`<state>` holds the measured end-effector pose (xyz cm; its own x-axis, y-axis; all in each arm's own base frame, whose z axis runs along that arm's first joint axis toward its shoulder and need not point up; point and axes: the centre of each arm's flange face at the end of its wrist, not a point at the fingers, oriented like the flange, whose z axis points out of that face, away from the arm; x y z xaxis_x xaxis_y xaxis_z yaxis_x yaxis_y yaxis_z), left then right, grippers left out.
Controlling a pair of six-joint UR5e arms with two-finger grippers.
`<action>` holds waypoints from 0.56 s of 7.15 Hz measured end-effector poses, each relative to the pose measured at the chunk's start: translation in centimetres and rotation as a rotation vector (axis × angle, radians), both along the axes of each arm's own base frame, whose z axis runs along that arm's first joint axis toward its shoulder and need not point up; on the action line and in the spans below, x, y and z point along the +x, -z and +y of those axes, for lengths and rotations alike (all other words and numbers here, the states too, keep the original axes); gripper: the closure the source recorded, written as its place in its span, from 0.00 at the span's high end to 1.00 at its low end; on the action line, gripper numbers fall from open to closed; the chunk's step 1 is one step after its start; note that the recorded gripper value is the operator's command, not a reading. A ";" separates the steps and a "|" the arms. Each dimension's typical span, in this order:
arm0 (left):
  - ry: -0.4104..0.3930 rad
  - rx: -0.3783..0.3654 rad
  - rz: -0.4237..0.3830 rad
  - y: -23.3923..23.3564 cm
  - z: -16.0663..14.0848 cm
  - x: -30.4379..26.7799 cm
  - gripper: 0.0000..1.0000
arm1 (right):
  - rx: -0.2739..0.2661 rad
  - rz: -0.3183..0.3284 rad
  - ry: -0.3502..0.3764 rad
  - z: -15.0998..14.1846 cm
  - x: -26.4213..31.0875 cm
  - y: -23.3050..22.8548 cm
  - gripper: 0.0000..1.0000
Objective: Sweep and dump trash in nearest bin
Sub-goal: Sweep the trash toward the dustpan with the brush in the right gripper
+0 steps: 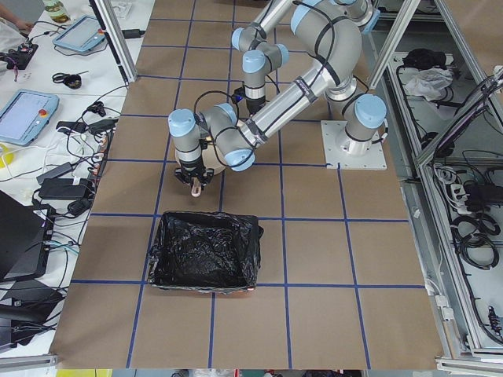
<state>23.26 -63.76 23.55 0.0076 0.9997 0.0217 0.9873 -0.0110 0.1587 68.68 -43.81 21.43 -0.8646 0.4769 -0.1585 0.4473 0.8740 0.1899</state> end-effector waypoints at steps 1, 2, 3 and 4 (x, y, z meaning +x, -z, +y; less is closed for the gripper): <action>0.000 0.000 0.000 0.0 0.0 0.0 0.00 | -0.012 -0.030 -0.081 -1.3 0.4 -0.1 0.00; 0.001 0.000 0.000 0.0 0.0 0.0 0.00 | -0.022 -0.061 -0.156 -2.5 1.3 -0.3 0.00; 0.000 0.001 0.001 0.1 0.0 -0.1 0.00 | -0.030 -0.099 -0.223 -3.6 2.6 -0.4 0.00; 0.001 0.002 0.002 0.2 -0.1 -0.1 0.00 | -0.048 -0.120 -0.331 -4.4 3.6 -0.5 0.00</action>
<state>23.14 -63.83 23.34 0.0089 0.9997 0.0235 0.9875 -0.0125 0.1569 72.29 -48.25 21.96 -0.9449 0.1638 -0.2836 0.1157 0.9770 0.1789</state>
